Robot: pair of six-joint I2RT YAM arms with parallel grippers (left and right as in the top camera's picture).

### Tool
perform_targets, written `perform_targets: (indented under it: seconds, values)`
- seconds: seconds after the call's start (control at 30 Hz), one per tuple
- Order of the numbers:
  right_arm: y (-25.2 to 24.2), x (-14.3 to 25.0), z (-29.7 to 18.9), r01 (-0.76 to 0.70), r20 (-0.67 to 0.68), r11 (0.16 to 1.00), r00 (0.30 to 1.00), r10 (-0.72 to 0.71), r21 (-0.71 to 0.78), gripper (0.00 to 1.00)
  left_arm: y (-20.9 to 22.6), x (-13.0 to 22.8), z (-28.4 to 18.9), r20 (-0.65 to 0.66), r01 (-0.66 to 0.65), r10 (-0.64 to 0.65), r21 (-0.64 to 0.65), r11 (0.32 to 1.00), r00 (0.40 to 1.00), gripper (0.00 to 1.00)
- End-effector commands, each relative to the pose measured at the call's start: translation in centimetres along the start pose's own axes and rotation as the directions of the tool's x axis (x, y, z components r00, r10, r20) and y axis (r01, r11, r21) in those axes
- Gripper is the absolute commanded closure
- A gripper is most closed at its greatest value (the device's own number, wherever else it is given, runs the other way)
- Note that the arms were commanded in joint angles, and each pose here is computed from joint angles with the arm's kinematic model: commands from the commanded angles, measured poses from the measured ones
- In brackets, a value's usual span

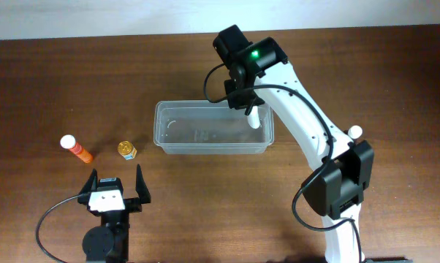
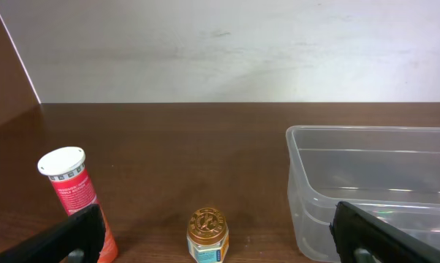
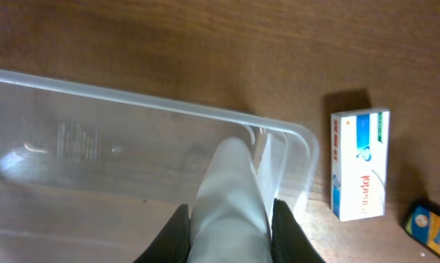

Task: Pack container
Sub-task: 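Lift the spray bottle and carry it into the clear container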

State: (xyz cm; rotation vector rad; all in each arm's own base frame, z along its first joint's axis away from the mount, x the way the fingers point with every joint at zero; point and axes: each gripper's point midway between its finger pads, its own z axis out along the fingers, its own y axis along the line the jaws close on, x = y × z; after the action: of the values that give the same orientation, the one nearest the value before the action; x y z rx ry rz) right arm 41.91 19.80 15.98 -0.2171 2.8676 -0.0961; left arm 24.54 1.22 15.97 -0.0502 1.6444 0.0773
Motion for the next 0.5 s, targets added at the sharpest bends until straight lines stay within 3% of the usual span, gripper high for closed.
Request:
perform_targets:
  seconds: [0.0, 0.47]
  values:
    - [-0.2, -0.3, 0.5, -0.028, 0.025, 1.000, 0.999, 0.027, 0.014, 0.90, 0.0, 0.1, 0.0, 0.004, -0.018, 0.018, 0.004, 1.000, 1.000, 0.01]
    - [0.4, 0.0, 4.8, -0.229, 0.035, 0.973, 0.973, 0.229, 0.002, 0.90, 0.0, 0.1, 0.0, 0.004, -0.018, 0.018, 0.004, 1.000, 1.000, 0.01]
